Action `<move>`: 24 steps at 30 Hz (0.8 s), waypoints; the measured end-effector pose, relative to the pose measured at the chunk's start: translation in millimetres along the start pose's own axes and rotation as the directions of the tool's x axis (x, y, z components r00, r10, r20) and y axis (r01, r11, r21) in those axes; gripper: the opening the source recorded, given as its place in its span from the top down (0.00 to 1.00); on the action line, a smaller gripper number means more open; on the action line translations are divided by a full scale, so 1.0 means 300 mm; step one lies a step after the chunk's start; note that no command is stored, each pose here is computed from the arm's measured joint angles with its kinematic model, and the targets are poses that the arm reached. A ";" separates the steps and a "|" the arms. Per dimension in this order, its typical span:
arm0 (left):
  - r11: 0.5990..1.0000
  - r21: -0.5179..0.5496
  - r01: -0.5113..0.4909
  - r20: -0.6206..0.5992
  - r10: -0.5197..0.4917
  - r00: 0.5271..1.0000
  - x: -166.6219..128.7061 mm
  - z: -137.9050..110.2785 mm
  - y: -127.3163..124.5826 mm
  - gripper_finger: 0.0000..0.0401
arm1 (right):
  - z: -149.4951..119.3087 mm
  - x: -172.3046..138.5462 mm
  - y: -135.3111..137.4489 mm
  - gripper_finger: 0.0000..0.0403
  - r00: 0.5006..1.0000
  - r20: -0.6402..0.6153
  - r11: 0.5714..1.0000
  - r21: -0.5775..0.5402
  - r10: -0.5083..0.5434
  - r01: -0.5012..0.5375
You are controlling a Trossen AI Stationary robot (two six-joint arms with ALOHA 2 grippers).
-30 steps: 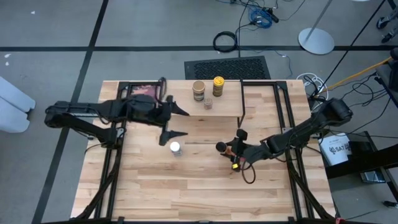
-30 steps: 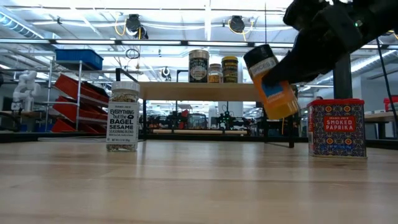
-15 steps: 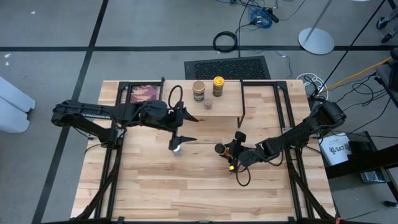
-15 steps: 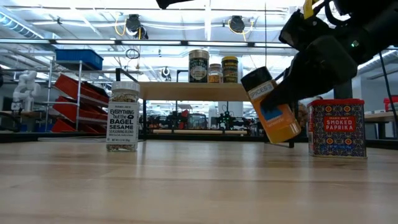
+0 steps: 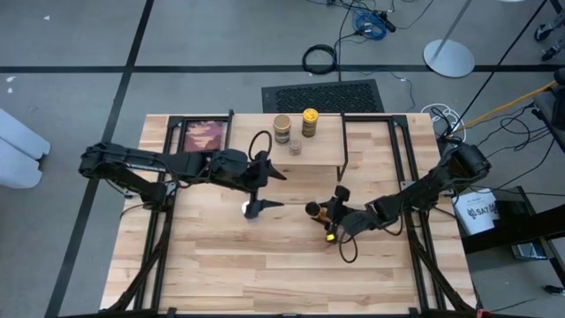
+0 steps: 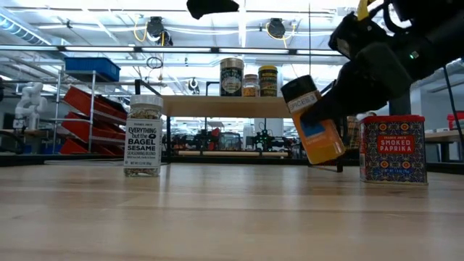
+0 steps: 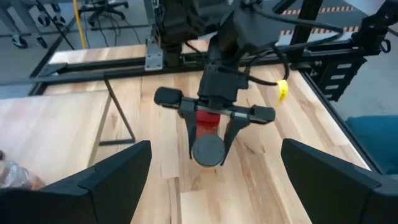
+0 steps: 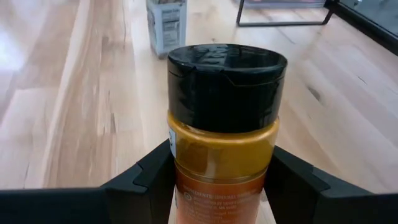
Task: Shelf spices
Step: Remove the orange seasoning bottle from the shelf
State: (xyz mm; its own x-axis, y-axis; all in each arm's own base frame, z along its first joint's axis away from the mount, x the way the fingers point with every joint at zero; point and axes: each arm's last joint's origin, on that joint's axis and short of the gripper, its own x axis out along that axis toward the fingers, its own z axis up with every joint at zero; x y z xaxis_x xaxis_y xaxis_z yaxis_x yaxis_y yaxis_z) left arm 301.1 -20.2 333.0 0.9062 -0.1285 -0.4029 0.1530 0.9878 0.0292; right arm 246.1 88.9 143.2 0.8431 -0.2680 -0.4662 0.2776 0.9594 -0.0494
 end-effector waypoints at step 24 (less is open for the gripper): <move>1.000 0.004 0.007 0.002 -0.008 1.000 0.002 0.001 -0.008 0.08 | -0.031 -0.025 -0.029 0.44 1.000 0.019 0.998 0.055 0.006 -0.007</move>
State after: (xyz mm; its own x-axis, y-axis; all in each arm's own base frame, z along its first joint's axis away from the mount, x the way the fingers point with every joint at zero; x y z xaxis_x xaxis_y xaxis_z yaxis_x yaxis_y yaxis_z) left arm 301.5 -22.7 332.9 0.9060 -0.1361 -0.4009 0.1615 0.9864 0.0301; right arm 232.9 83.4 138.8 0.8534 -0.2635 -0.4498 0.2964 0.9551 0.0029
